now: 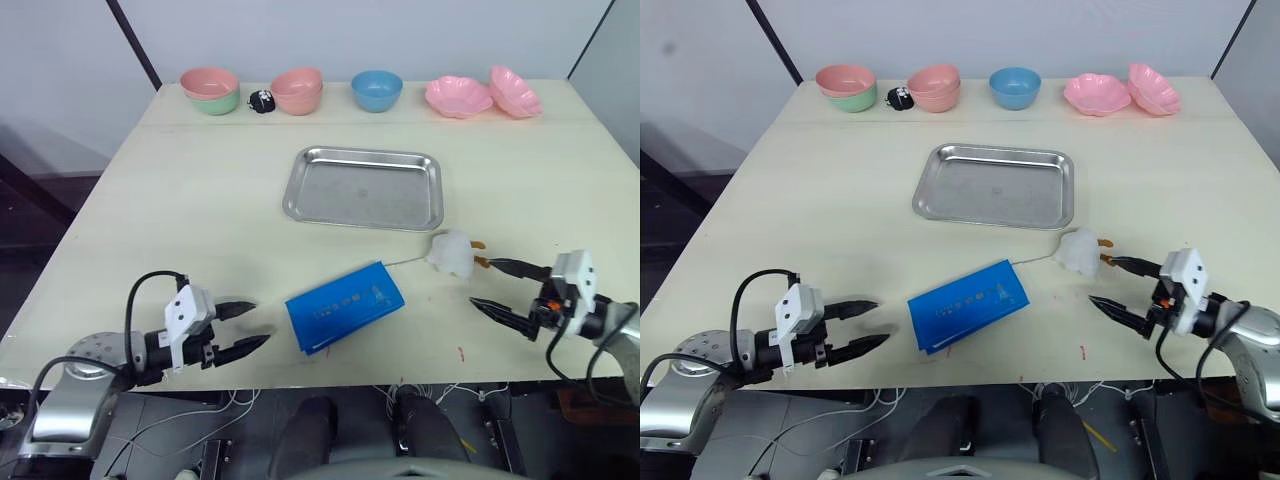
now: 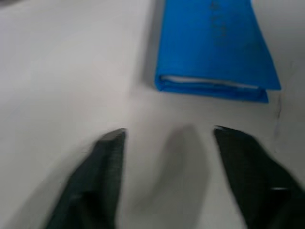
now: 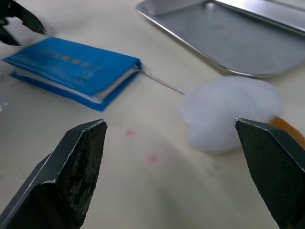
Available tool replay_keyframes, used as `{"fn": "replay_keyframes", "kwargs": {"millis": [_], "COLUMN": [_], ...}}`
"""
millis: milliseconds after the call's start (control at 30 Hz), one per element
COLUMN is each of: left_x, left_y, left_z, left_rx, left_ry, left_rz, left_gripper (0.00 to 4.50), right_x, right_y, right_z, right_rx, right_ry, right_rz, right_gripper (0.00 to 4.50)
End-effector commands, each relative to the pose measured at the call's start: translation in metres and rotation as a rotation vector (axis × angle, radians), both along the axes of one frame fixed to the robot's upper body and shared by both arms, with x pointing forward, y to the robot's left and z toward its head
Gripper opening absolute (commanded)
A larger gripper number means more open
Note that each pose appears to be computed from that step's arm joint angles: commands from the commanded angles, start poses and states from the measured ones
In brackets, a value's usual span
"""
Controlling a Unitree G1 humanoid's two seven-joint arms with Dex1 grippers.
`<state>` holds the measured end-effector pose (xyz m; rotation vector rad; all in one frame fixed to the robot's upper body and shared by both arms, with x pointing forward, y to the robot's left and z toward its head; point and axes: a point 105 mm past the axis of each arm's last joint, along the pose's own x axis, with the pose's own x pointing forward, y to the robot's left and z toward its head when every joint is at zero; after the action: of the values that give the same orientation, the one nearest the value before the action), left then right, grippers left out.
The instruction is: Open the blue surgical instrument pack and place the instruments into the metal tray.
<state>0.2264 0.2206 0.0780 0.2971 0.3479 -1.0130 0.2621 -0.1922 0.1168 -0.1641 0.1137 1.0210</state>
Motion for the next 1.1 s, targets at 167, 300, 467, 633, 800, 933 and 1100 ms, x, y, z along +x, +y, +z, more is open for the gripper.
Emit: {"fn": "replay_keyframes", "kwargs": {"millis": [167, 300, 467, 633, 800, 933, 1100], "left_x": [-0.001, 0.003, 0.005, 0.007, 0.01, 0.015, 0.023], "left_y": [-0.017, -0.026, -0.032, -0.035, -0.04, -0.044, -0.048], "left_z": [-0.003, -0.006, -0.01, -0.016, -0.017, -0.017, -0.014], "left_rx": [-0.008, -0.015, -0.032, -0.03, -0.041, -0.054, -0.094], "left_ry": [0.053, 0.048, 0.069, 0.083, 0.071, 0.065, 0.052], "left_rz": [-0.131, -0.179, -0.199, -0.22, -0.238, -0.238, -0.216], "left_gripper": [0.0, 0.0, 0.0, 0.0, 0.0, 0.0, 0.0], "right_x": [0.019, 0.029, 0.032, 0.031, 0.03, 0.03, 0.02], "right_y": [0.031, 0.044, 0.068, 0.088, 0.106, 0.107, 0.108], "right_z": [-0.002, -0.017, -0.024, -0.028, -0.026, -0.024, -0.021], "right_rx": [-0.06, -0.131, -0.136, -0.138, -0.103, -0.104, -0.089], "right_ry": [-0.034, -0.026, -0.022, -0.029, -0.033, -0.034, -0.012], "right_rz": [0.078, 0.093, 0.121, 0.146, 0.154, 0.164, 0.2], "right_gripper": [2.17, 0.38, 0.02, 0.02, 0.02, 0.02, 0.02]}}
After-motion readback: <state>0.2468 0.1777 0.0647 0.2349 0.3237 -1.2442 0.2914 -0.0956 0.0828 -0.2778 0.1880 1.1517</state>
